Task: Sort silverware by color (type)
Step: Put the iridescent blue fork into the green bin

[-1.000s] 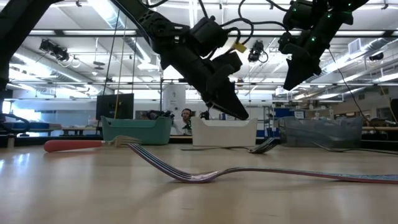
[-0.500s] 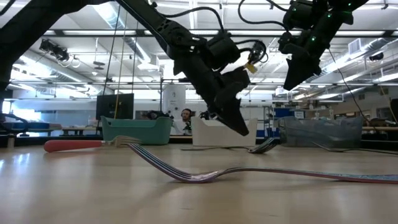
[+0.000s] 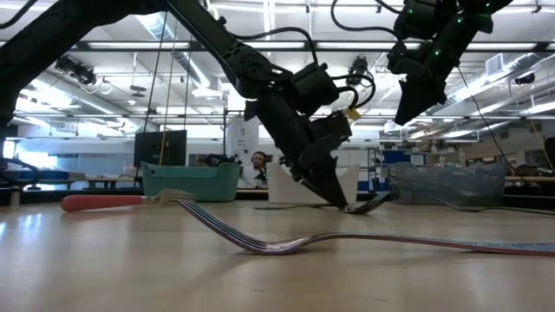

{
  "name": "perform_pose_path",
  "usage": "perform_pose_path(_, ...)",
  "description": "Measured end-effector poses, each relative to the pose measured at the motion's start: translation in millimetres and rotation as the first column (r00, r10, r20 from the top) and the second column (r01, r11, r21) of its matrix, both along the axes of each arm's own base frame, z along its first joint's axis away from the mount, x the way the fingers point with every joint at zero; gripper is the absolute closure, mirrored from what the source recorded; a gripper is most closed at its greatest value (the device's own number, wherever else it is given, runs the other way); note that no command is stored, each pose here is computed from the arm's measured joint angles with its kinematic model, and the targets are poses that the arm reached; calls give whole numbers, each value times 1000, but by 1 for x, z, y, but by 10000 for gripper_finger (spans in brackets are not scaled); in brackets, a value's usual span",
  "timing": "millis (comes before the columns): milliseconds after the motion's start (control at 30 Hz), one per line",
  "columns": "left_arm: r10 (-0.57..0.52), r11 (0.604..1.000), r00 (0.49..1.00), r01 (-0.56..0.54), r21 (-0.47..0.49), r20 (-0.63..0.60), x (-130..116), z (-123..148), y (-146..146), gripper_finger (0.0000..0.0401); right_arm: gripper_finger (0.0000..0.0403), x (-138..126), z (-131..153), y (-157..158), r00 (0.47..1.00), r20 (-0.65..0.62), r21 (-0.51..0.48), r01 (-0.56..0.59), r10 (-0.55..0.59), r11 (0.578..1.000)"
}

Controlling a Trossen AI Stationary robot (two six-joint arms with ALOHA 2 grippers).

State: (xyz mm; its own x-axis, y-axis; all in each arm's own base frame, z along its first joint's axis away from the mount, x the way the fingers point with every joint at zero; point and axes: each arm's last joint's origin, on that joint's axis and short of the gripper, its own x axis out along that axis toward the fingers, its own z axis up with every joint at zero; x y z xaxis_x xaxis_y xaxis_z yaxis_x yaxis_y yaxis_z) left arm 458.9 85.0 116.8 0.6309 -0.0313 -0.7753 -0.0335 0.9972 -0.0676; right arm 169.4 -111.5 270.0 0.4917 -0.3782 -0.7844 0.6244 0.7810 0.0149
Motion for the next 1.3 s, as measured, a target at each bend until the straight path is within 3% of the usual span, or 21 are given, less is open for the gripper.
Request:
perform_pose_path(233, -21, 1000, 1000, 21, 11, -18, -1, -3, 0, 344, 289, 1, 0, 1, 1000, 5, 7, 6, -6, 1000)
perform_pose_path(433, -34, 998, 999, 36, 57, -43, -2, -6, -1, 391, 289, 1, 0, 1, 1000, 4, 7, 6, -6, 1000)
perform_pose_path(1300, -67, 992, 997, 69, 106, -21, -8, 22, 3, 399, 289, 0, 0, 1, 1000, -3, 0, 5, -5, 1000)
